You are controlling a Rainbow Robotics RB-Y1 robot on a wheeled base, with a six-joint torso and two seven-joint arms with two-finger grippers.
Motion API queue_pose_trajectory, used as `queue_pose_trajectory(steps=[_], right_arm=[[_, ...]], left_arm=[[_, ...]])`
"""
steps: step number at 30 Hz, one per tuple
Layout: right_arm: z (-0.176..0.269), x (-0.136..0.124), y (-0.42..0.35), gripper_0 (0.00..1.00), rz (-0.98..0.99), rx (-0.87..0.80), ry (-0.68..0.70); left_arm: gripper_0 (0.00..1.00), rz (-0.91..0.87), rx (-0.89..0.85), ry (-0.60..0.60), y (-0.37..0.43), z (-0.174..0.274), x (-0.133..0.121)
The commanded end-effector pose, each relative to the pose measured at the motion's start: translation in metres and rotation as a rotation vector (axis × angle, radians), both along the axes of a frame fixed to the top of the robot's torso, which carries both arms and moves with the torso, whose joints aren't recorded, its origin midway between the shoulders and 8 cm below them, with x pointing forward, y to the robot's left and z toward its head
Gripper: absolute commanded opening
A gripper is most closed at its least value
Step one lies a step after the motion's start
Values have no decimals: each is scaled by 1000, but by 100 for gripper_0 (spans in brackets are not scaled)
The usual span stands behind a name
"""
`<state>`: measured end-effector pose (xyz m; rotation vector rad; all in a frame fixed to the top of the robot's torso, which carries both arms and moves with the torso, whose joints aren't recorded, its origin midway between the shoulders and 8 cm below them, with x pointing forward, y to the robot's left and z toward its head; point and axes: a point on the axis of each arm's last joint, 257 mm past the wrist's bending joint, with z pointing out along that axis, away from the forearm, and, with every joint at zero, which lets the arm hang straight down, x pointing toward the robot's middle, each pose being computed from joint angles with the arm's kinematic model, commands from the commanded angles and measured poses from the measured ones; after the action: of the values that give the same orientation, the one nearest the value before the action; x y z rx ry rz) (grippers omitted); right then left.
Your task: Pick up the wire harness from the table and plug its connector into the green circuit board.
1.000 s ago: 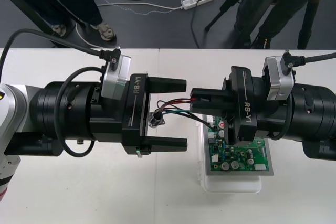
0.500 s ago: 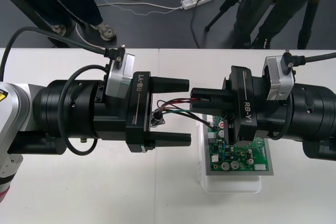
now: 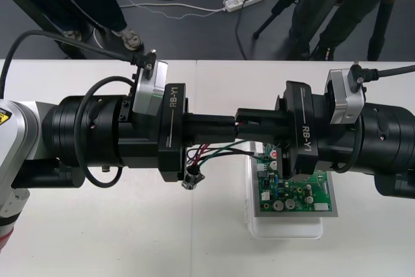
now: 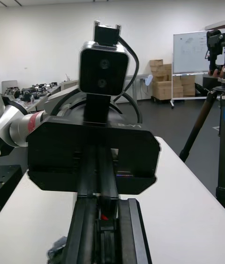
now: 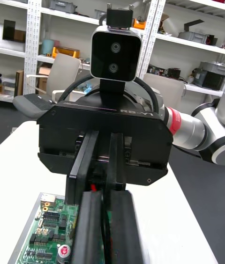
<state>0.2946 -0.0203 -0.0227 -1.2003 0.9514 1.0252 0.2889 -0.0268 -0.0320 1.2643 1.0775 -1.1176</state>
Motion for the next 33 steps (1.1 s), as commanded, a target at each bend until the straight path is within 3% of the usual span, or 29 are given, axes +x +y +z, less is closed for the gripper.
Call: queue_pose_trajectory(steps=[1,19,21,23,25,33], right_arm=[[10,-3,-2,0,-14,7,-31],[10,-3,-2,0,-14,7,-31],[10,-3,-2,13,-14,7,-31],[10,-3,-2,75,-14,7,-33],[10,-3,-2,100,-14,7,-33],[10,-3,-3,100,-15,7,-31]], left_arm=[[0,-11,-42,-111,-13,21,-2],[0,-12,-47,-108,-13,22,-3],[0,-15,-48,-110,-13,23,-4],[0,-14,-49,-108,-13,23,-3],[0,-15,-50,-110,-13,24,-4],[0,-16,-52,-110,-13,24,-4]])
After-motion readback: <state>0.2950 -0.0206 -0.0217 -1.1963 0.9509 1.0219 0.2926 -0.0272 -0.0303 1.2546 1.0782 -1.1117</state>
